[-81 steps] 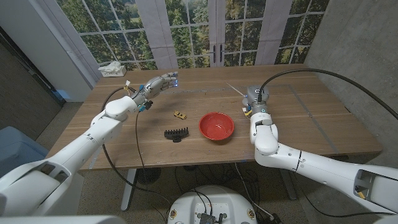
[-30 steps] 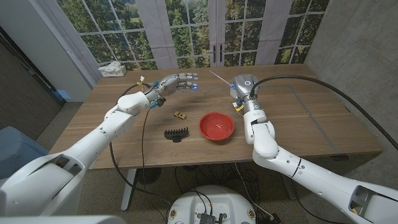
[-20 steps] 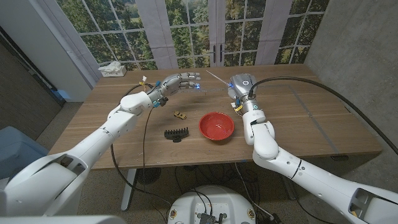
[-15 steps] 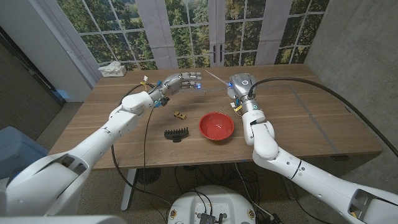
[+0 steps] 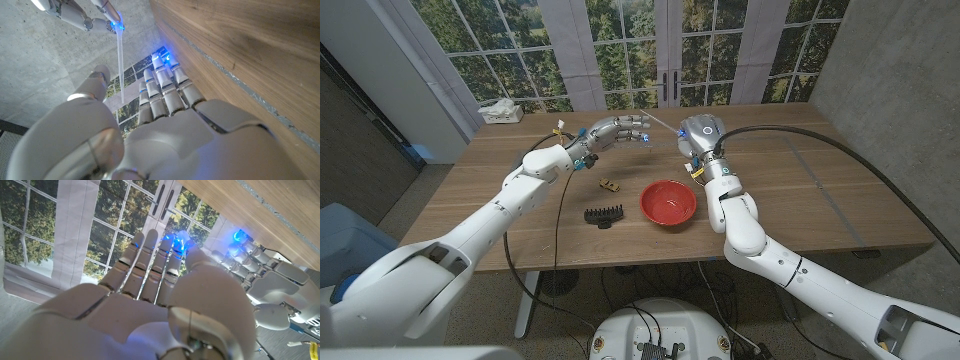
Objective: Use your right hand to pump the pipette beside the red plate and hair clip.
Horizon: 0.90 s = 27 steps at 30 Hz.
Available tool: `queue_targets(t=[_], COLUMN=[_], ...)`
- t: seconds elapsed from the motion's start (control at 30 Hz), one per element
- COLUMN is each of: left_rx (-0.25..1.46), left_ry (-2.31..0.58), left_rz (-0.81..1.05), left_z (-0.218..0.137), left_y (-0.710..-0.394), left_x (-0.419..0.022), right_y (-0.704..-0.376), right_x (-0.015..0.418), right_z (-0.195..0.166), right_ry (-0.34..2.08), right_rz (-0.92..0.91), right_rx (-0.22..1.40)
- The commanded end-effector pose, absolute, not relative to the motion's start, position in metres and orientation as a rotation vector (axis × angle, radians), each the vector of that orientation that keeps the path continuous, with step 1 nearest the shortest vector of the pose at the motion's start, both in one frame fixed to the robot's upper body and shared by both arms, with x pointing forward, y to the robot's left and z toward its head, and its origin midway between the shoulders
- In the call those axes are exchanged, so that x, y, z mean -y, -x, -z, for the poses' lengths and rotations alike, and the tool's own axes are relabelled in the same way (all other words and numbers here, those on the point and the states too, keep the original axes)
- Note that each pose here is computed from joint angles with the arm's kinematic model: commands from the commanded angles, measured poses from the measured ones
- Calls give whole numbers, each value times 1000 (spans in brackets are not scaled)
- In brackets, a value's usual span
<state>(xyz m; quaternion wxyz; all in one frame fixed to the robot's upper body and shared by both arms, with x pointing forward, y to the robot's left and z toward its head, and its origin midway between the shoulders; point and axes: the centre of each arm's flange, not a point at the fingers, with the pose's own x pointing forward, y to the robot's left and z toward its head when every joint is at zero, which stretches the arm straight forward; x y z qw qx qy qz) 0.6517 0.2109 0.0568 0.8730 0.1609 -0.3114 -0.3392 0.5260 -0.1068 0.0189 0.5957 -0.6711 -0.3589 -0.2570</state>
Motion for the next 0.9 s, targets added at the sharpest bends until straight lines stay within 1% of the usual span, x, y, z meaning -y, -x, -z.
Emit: queue_targets(t=[0.03,0.4,0.9], left_rx=[629,627,630], left_ry=[-288,-267,-273], left_rz=[774,811,784], left_z=[-58,-61,-63], left_y=[-657,-659,-657], left_x=[-202,-194,-195], right_y=[-524,-521,-517], right_x=[97,87,80], right_z=[-22,-22,-22], right_ry=[1550,1553,1572], right_rz=[586,569,545], right_rx=[889,932,968])
